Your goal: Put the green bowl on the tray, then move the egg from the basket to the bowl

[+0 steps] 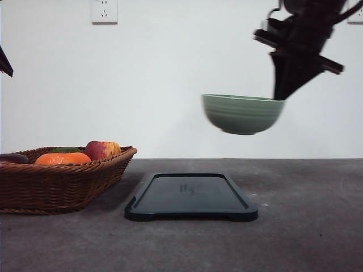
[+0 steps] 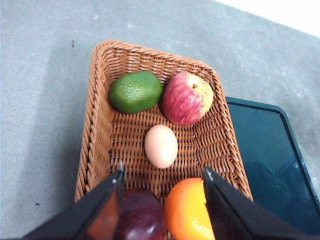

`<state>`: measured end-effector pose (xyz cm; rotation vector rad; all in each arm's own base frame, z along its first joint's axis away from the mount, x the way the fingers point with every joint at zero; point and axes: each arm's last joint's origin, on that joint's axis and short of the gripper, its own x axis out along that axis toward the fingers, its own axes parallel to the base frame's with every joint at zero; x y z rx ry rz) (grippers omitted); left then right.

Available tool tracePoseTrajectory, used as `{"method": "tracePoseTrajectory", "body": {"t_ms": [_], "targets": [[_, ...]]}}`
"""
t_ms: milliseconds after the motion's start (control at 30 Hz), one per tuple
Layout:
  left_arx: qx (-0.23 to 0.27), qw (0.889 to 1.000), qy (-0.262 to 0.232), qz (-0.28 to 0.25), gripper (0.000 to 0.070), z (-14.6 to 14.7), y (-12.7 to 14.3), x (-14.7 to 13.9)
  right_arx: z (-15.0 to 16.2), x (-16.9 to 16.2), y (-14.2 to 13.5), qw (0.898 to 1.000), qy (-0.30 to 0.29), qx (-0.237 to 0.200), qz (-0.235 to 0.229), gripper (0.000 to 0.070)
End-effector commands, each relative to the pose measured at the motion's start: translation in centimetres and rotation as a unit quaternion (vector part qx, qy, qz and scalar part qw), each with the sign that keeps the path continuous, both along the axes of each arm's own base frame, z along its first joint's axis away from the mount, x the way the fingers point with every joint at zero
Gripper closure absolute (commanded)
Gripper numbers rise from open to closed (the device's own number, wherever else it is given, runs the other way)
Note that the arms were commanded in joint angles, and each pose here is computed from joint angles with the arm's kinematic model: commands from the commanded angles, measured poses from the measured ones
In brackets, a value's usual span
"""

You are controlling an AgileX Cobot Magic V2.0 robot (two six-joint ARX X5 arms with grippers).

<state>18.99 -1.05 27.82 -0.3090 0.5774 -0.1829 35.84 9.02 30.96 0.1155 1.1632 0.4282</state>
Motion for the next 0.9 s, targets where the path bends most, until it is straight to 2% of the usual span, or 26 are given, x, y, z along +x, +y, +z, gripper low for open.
{"method": "tracePoseTrajectory", "body": {"t_ms": [0,167,367,667,800,867], "targets": [[-0.001,1.0,-0.011,-0.004,0.039,0.6,-0.1,0.2,-0.1,0.5,1.7,1.0,-0.007,0.011,0.008,0.07],[-0.001,1.0,-0.011,-0.004,0.039,0.6,-0.1,0.2,-1.2,0.6,5.8,0.999,-0.019,0.022,0.043,0.07],[-0.001,1.0,-0.009,-0.004,0.039,0.6,-0.1,0.2,-4.1,1.1,8.7,0.998,0.004,0.003,0.061,0.07],[-0.001,1.0,-0.009,-0.004,0.039,0.6,-0.1,0.2,-8.2,2.5,9.2,0.997,0.054,-0.02,0.052,0.07],[-0.001,1.0,-0.009,-0.004,0.039,0.6,-0.1,0.2,-9.1,2.7,9.3,0.996,0.065,-0.028,0.052,0.0699],[-0.001,1.0,-0.009,-0.004,0.039,0.6,-0.1,0.2,-9.2,2.7,9.4,0.996,0.068,-0.029,0.053,0.066]]}}
